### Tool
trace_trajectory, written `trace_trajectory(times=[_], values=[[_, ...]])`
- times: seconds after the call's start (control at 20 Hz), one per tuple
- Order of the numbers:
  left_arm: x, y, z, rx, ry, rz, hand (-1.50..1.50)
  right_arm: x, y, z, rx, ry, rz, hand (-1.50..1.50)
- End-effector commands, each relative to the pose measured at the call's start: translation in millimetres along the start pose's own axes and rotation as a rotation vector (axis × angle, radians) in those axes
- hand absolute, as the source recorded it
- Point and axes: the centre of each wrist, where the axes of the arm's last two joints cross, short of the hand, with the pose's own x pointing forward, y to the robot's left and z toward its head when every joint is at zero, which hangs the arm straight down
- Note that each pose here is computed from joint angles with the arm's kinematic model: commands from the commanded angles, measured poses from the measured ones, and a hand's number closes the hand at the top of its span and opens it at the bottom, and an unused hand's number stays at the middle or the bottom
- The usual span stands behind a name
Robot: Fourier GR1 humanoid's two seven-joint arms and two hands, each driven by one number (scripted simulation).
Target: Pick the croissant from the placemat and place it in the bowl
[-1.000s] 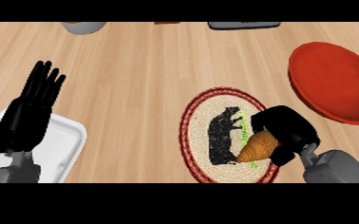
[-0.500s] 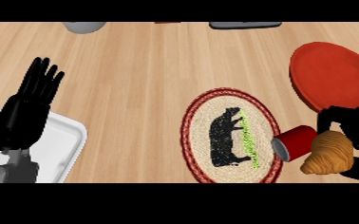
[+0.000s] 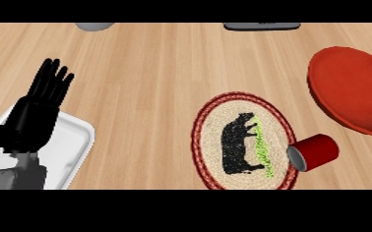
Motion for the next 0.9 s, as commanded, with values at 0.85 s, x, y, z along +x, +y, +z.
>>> trace_trajectory(times=[0.85], values=[[-1,-17,-9,-0.06,0.016,0.025,0.0,-112,28,-130,-0.112,0.148,-0.189,1.5]])
